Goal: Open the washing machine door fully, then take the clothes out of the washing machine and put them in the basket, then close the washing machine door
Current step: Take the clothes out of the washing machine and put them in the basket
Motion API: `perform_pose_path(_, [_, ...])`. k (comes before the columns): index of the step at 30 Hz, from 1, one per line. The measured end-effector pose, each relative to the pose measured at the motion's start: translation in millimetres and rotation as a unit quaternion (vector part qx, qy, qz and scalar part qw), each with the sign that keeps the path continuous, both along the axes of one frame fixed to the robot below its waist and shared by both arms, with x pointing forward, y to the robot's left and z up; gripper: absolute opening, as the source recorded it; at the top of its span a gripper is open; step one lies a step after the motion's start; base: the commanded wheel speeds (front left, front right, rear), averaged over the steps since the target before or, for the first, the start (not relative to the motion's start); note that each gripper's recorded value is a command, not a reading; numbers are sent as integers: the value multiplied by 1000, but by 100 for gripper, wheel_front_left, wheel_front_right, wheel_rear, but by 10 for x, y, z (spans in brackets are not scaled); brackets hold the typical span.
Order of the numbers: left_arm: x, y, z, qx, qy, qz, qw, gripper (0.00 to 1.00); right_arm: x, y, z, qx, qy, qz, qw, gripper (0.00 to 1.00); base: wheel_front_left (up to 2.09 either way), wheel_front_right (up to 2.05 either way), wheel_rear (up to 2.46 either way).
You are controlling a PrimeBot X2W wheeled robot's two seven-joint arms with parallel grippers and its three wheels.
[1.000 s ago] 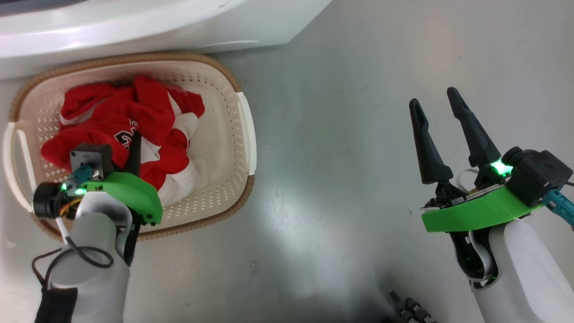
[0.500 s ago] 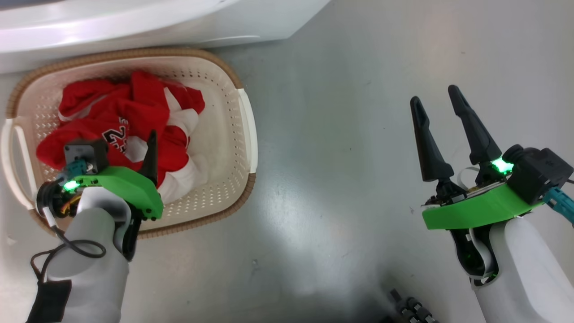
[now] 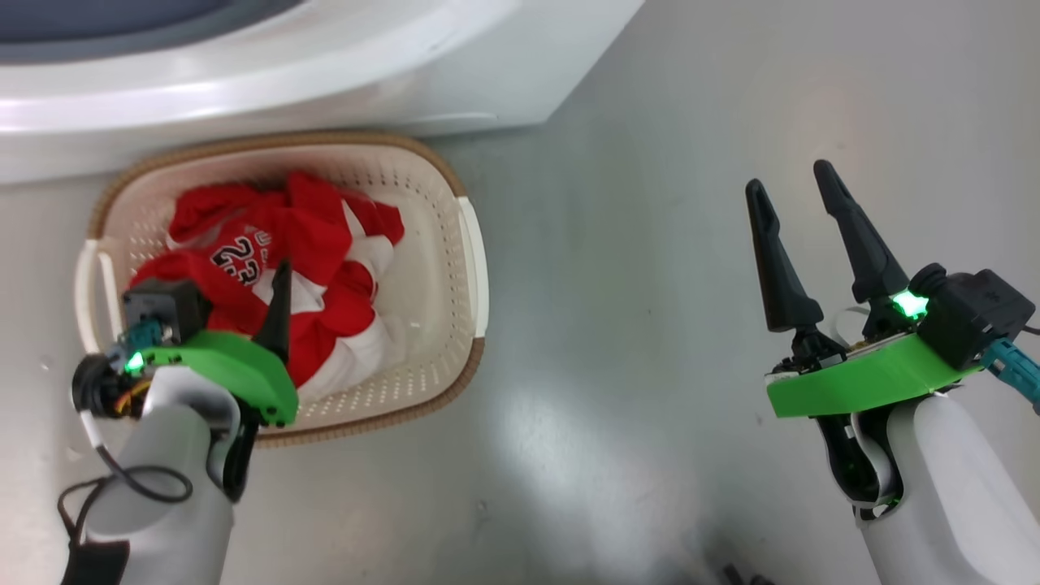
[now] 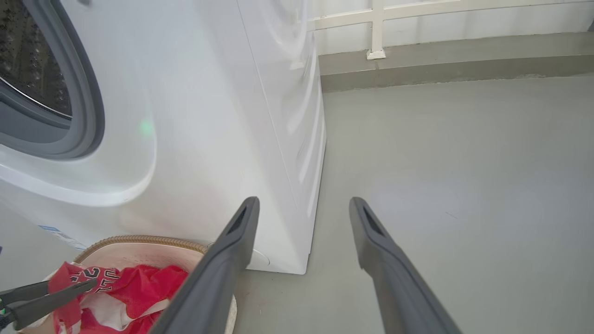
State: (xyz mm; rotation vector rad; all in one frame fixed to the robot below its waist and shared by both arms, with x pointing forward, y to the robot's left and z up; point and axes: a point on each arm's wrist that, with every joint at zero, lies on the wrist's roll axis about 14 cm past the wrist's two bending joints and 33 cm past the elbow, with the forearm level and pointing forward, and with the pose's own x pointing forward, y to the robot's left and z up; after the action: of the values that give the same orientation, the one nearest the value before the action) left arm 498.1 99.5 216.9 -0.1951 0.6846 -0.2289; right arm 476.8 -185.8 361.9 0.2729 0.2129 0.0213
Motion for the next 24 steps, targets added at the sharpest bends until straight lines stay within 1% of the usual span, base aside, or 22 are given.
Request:
perform_pose_path(5, [-26,87,211,8,-20,2,1000,100,-101,12,107,2,-4,0,1000,100,0,0,0])
perform_pose_path(12, [-15,158,582,6,-63,12,998,100,-180,40,319,6,-22,2,1000,100,0,0,0])
perform_pose_path(23, [-103,372,1217,16,-146,42,988,100,-410,26,598,2,-42,5,999,100,0,0,0])
perform_pose_path(24, [-103,372,1217,16,-146,42,988,100,-410,26,598,2,-42,5,999,100,0,0,0])
